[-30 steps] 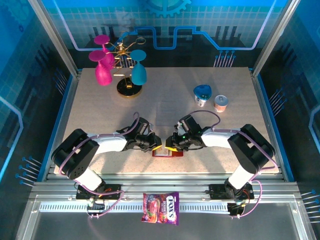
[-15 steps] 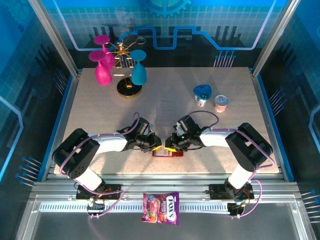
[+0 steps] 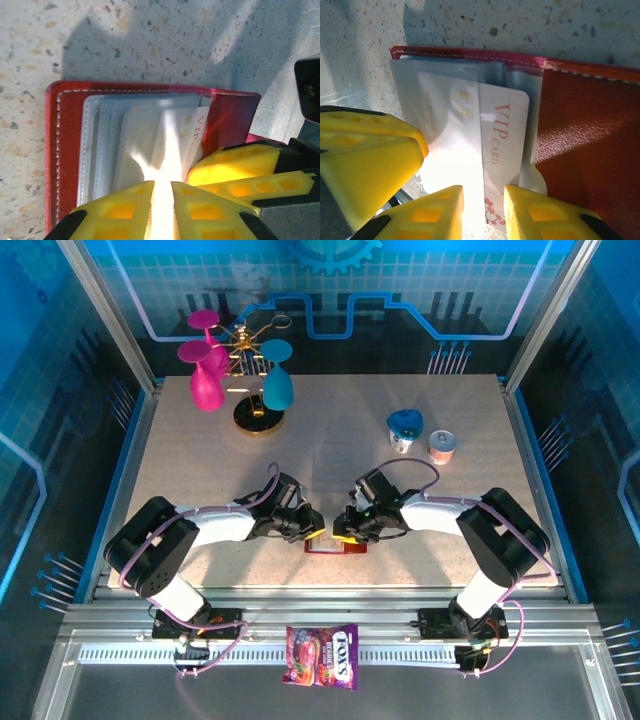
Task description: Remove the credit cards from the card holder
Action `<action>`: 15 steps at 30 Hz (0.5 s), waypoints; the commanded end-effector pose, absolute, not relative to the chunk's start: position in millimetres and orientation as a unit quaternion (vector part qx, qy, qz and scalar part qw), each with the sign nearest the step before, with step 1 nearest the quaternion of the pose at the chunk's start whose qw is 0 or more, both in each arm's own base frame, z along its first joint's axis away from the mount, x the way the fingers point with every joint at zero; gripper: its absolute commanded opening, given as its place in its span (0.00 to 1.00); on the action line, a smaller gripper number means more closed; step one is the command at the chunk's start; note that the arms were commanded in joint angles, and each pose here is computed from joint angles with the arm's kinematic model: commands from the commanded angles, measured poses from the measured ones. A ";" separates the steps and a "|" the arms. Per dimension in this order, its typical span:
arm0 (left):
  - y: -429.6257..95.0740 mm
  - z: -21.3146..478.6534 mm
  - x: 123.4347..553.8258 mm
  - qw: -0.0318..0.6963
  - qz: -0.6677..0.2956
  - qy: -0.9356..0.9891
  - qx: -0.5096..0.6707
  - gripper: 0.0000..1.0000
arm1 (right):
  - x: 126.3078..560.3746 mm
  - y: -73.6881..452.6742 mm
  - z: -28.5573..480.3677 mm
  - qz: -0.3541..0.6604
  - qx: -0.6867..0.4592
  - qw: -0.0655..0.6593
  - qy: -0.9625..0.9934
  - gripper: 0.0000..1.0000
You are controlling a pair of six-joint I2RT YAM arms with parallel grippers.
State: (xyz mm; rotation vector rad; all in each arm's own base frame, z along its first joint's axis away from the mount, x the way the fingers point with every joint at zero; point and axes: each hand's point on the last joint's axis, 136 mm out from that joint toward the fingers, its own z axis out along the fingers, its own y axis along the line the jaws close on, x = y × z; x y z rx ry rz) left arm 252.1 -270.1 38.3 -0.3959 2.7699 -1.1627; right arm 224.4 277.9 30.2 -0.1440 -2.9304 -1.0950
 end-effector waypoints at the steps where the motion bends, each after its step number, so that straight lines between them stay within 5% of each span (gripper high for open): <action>1: -271.1 49.2 256.8 0.059 -0.386 0.912 -0.128 0.16 | 225.5 279.7 44.3 -0.348 -0.034 -0.008 -0.937 0.30; 15: -267.3 53.1 244.1 0.030 -0.358 0.928 -0.093 0.18 | 232.8 267.6 47.1 -0.354 -0.030 -0.031 -0.934 0.27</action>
